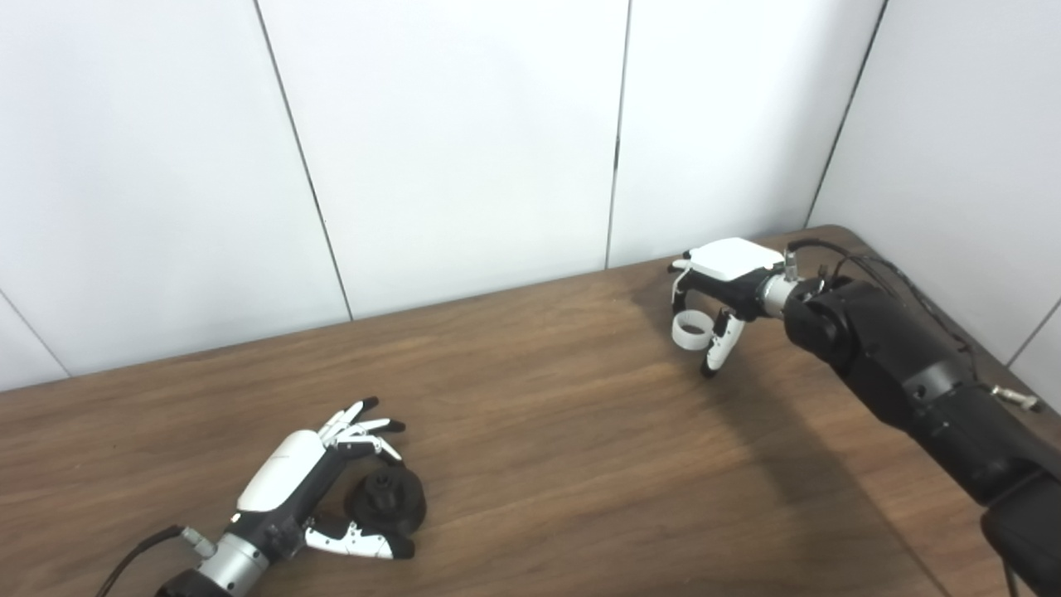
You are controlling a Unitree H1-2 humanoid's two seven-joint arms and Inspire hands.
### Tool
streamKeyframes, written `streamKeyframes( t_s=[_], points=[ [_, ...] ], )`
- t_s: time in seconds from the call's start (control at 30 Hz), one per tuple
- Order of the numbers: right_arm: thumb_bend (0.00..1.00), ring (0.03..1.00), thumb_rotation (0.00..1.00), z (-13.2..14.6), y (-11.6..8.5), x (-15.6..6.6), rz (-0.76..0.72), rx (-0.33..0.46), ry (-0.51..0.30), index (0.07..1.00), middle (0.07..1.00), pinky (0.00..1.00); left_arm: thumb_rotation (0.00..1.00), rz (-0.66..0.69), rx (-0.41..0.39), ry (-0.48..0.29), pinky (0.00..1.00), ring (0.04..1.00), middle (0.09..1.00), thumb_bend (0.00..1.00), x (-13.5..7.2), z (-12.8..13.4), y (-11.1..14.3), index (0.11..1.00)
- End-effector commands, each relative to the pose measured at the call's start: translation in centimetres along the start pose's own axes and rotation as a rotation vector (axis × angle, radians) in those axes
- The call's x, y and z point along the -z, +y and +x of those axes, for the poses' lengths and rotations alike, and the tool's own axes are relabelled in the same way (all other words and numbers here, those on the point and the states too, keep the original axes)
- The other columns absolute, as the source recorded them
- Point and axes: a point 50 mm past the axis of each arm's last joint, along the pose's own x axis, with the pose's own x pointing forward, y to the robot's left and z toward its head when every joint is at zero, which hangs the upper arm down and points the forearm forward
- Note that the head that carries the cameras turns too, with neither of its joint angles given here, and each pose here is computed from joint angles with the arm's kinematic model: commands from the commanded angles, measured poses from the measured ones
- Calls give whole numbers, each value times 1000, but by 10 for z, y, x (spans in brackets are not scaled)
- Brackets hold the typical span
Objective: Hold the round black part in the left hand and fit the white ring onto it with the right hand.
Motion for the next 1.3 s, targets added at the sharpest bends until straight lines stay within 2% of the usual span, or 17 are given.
streamKeyframes(
  t_s=[0.0, 0.03, 0.07, 0.1, 0.17, 0.83, 1.27],
  points=[
    [885, 1000, 220, -2, -25, 11, -38, 57, 18, 627, 938, 1000, 57, -1, 24, 45, 1000, 1000, 850, 525, 8, -16, -8, 480],
    [871, 1000, 209, -2, -24, 11, -36, 58, 18, 610, 929, 1000, 57, -1, 24, 46, 1000, 1000, 849, 525, 9, -16, -8, 480],
    [702, 1000, 179, -2, -24, 12, -30, 60, 16, 552, 919, 1000, 57, -1, 23, 46, 1000, 1000, 849, 525, 9, -16, -8, 480],
    [616, 1000, 162, -1, -23, 12, -22, 64, 14, 521, 906, 1000, 57, 1, 25, 45, 1000, 1000, 849, 525, 8, -16, -7, 480],
    [545, 1000, 146, -1, -21, 11, -27, 71, 7, 493, 885, 1000, 58, 1, 25, 45, 1000, 1000, 850, 525, 8, -16, -7, 481],
    [526, 1000, 145, -3, -21, 12, -31, 80, 1, 486, 857, 1000, 59, 14, 23, 45, 1000, 1000, 852, 525, 10, -17, -4, 480],
    [524, 1000, 149, -5, -22, 15, -17, 74, 0, 493, 899, 1000, 58, 9, 14, 45, 1000, 1000, 847, 525, 10, -16, -4, 480]
  ],
)
